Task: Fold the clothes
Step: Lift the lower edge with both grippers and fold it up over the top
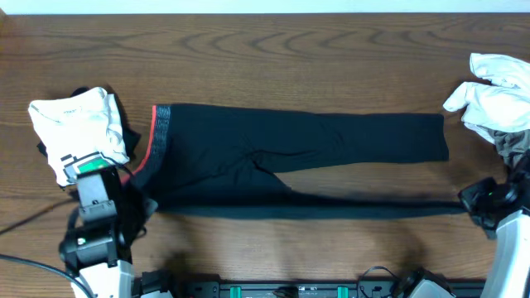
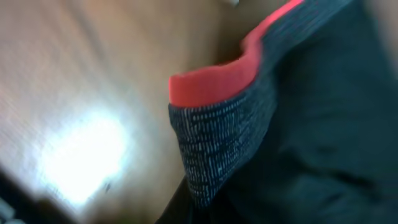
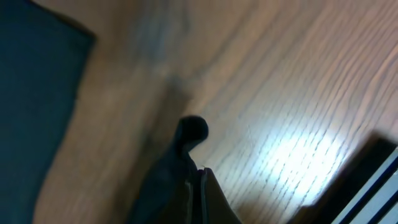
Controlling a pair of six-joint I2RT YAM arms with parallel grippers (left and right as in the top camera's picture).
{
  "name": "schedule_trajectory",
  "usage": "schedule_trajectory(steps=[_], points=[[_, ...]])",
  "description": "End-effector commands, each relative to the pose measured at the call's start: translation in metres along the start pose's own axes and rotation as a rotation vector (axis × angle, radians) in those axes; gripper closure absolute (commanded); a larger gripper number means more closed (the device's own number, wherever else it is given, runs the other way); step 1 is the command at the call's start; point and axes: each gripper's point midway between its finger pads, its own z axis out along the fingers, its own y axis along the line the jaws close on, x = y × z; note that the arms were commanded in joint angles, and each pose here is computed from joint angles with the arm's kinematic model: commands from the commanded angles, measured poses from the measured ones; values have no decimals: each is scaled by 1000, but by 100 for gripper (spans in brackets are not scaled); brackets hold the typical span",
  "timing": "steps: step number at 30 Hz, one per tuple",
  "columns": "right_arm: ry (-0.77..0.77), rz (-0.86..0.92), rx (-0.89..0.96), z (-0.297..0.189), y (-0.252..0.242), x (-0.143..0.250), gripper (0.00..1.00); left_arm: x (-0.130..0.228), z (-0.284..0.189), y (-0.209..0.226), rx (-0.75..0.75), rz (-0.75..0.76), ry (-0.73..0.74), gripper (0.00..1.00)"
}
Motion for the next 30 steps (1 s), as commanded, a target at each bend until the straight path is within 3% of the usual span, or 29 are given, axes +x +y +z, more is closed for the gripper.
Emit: schedule_trajectory(steps=[1, 13, 30], points=[[-69, -46, -23, -20, 9, -24, 99, -33, -18, -16, 31, 38, -96, 94], [-41, -72, -50, -14, 36, -58, 99, -64, 28, -70, 160, 44, -47, 94], [-1, -232, -134, 20, 103, -50, 99, -74, 61, -115, 248, 107, -64, 94]])
